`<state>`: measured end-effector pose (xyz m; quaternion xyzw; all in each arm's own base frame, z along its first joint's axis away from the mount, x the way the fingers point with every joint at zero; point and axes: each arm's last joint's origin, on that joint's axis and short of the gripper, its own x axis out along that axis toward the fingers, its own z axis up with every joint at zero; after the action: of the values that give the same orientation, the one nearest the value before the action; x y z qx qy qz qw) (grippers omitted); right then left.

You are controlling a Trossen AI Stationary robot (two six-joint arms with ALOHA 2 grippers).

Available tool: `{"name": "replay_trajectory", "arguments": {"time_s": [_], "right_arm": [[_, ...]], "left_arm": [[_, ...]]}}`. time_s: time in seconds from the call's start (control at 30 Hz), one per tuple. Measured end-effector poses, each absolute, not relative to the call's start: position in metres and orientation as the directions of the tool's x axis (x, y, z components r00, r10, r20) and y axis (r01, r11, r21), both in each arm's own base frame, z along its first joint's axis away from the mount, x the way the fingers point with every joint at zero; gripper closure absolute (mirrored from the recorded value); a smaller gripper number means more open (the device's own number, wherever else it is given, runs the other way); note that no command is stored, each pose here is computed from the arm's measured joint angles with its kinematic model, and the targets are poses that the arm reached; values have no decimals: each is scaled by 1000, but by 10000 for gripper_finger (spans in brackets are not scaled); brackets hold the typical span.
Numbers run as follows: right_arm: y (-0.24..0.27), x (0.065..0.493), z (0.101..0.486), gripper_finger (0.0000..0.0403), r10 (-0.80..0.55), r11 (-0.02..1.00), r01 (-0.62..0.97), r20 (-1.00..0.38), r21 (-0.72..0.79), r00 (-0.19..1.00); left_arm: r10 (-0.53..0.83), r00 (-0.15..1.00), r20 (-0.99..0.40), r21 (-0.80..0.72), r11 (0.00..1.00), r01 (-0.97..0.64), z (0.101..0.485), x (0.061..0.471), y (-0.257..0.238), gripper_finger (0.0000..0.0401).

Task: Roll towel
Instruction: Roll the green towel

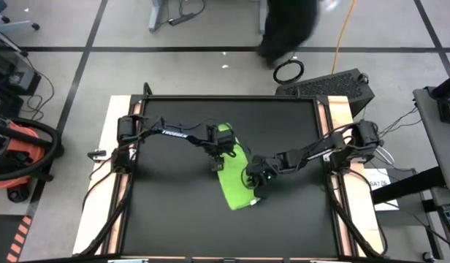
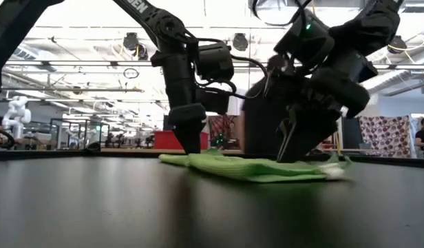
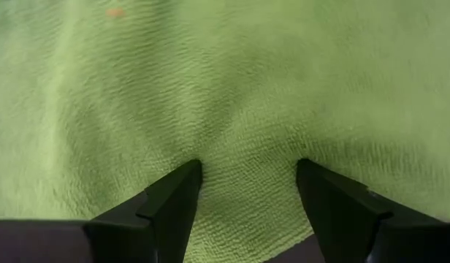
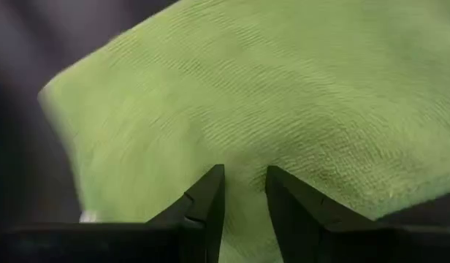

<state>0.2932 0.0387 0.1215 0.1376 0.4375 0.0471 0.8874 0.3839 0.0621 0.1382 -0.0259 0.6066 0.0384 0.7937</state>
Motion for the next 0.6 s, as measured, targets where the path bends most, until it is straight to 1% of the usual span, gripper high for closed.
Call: {"name": "replay_trajectory", "arguments": {"time_s": [0.1, 0.33, 0.4, 0.47, 0.53, 0.6], "right_arm": [[51, 300, 120, 308, 226, 949, 32, -743, 315, 630], [73, 315, 114, 308, 267, 938, 14, -745, 347, 612], [76, 320, 117, 308, 274, 937, 2, -738, 349, 616], [77, 324, 123, 308, 276, 940, -11, -739, 342, 615], [78, 325, 136, 308, 276, 946, -38, -736, 323, 618], [76, 328, 151, 308, 270, 954, -69, -730, 293, 628]], "left_arm": [[42, 281, -959, 26, 998, -59, 140, 384, 70, 163], [68, 286, -956, 91, 994, 67, 142, 384, 85, 163], [73, 273, -959, 102, 990, 94, 144, 384, 86, 163], [76, 235, -969, 106, 988, 116, 148, 383, 86, 164], [78, 188, -979, 102, 988, 120, 154, 382, 86, 164], [83, 182, -980, 106, 987, 121, 161, 385, 86, 164]]}}
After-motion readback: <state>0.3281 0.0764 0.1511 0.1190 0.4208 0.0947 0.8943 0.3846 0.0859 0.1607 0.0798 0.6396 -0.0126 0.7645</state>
